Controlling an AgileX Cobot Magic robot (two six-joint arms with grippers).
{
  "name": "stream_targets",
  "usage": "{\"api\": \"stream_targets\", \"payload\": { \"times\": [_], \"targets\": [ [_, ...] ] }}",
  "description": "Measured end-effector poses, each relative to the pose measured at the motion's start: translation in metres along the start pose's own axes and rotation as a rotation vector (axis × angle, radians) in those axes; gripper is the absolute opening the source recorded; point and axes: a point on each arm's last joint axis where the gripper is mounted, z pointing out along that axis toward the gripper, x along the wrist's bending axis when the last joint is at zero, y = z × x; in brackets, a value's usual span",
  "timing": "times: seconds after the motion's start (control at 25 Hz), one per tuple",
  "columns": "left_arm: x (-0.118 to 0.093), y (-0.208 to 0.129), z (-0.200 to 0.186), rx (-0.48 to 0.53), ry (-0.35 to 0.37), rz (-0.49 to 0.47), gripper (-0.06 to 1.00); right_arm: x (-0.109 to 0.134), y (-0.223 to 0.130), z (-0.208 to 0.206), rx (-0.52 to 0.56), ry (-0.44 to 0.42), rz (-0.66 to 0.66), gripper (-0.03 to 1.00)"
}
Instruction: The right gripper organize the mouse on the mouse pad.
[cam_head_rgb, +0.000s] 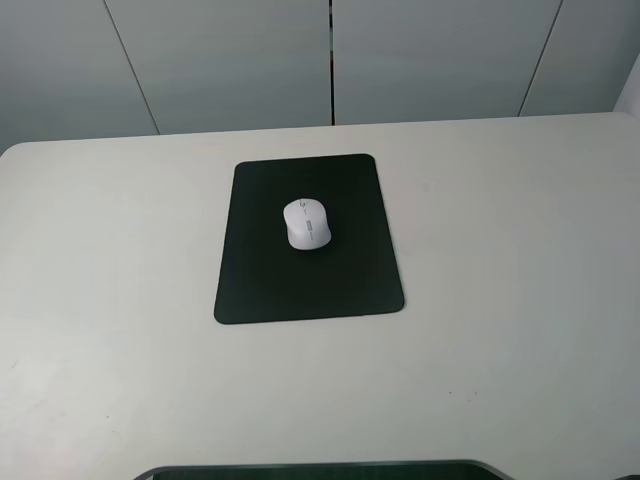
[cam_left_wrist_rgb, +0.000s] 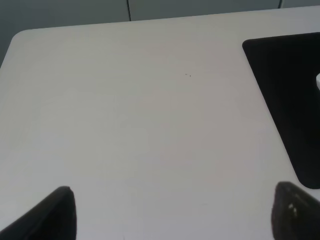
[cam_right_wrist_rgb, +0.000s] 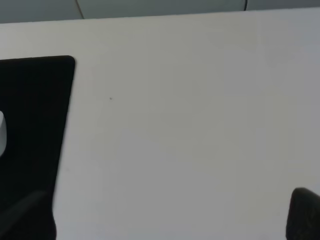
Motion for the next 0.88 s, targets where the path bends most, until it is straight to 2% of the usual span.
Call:
{"api": "stream_targets", "payload": {
  "times": [0.48,0.72,0.88],
  "targets": [
    [0.0,0.0,0.0,0.0,0.0,0.0,0.75,-0.012,-0.08,-0.041,-0.22,0.04,-0.012,0.7],
    [0.0,0.0,0.0,0.0,0.0,0.0,0.75,-0.016,-0.106,-0.046,-0.247,0.041,-0.01,0.7],
    [0.0,0.0,0.0,0.0,-0.005,-0.003,0.75,-0.016,-0.112,-0.039,-0.208,0.034,-0.035,0.7]
  ]
}}
